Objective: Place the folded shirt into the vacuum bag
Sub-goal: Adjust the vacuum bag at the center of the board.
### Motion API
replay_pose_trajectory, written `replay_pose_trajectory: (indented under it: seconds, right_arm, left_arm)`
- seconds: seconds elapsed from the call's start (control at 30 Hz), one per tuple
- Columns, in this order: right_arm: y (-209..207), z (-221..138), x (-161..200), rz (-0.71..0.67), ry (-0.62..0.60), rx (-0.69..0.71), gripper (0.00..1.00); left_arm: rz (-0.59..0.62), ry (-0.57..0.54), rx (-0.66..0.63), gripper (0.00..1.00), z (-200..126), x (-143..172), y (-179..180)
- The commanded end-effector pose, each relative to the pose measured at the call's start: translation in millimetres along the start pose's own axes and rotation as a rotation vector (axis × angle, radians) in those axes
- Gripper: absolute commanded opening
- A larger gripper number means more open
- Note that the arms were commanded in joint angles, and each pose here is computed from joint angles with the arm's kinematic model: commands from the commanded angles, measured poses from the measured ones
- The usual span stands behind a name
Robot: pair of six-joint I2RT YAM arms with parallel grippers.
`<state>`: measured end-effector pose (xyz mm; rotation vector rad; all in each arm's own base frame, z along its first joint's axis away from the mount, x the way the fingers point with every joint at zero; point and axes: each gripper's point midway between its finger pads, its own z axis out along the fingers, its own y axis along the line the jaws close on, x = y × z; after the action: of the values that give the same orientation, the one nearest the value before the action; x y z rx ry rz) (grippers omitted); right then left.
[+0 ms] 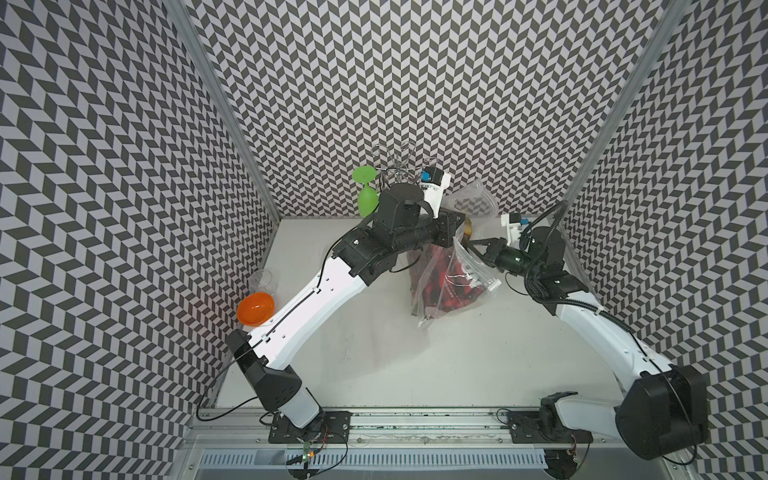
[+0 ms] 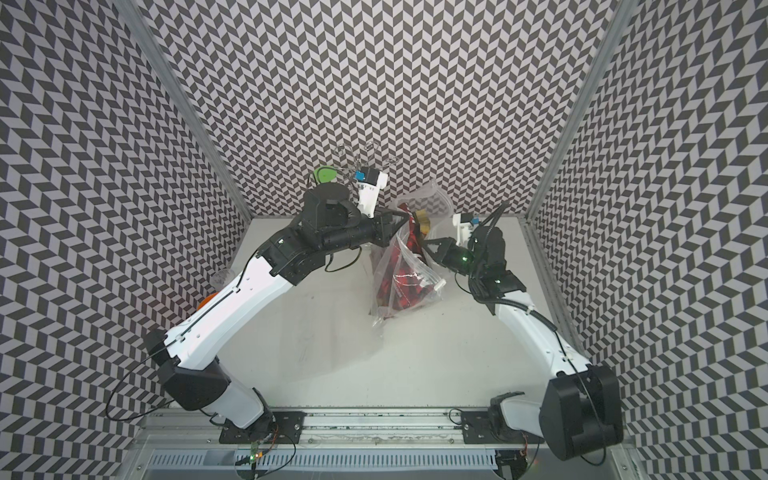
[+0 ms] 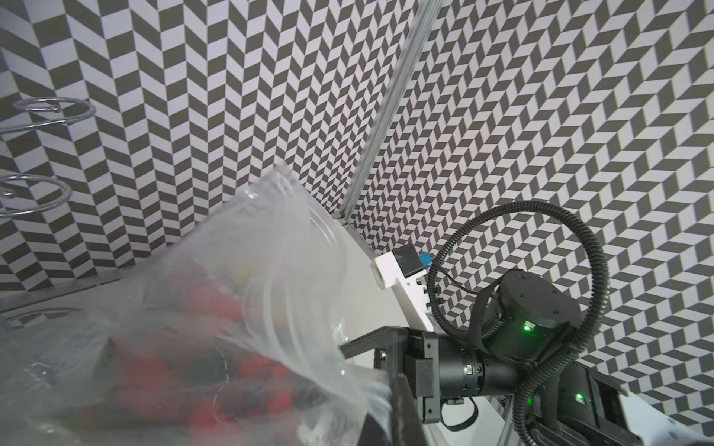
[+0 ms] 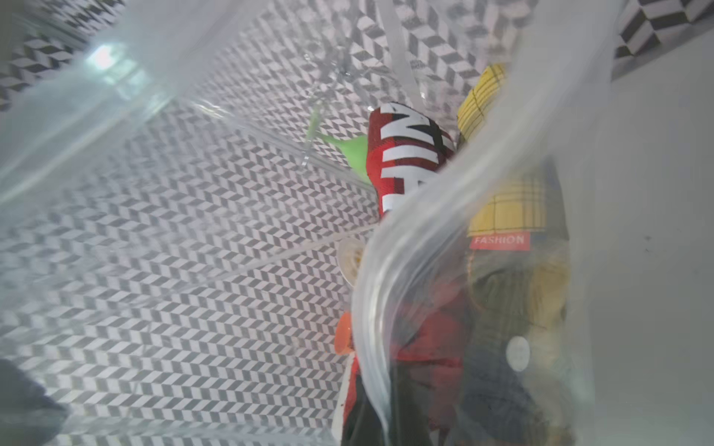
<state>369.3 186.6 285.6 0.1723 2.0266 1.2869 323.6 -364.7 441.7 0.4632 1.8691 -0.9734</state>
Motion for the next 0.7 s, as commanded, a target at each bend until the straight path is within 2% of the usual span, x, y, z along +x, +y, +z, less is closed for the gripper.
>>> replay_pose_trajectory:
  seconds: [0.0, 0.07, 0.17, 0.23, 0.33, 0.4, 0.5, 0.6, 0.67]
  right_arm:
    - [-13, -2, -3, -0.019, -0.016, 0.073, 0.00]
    - [0, -6, -13, -0.017, -0.027, 0.039, 0.00]
    - [56, -22, -45, -0.090, -0.093, -0.053, 0.00]
    - [72, -36, -64, -0.126, -0.170, -0.032, 0.00]
    - [43, -35, -66, -0.108, -0.165, 0.046, 0.00]
    - [29, -32, -63, -0.074, -0.116, 0.038, 0.00]
    - [19, -31, -63, -0.075, -0.130, 0.071, 0.00]
    - [-21, -29, -50, -0.043, -0.128, 0.155, 0.00]
    - [-32, -28, -41, -0.008, -0.082, 0.144, 0.00]
  left_arm:
    - [0.003, -0.030, 0.002, 0.00, 5, -6, 6]
    - [0.000, -0.005, -0.022, 0.00, 10, -1, 16]
    - [0.010, 0.012, -0.046, 0.00, 8, 2, 20]
    - [0.029, 0.041, -0.061, 0.00, 6, 18, 27]
    - [0.013, 0.053, -0.030, 0.00, 3, 33, 28]
    - [-0.011, 0.020, -0.002, 0.00, -4, 17, 17]
    - [0.015, -0.048, 0.013, 0.00, -15, -15, 3]
    - [0.014, -0.013, -0.026, 0.00, 0, -2, 18]
    - [0.001, 0.019, -0.026, 0.00, 10, 4, 20]
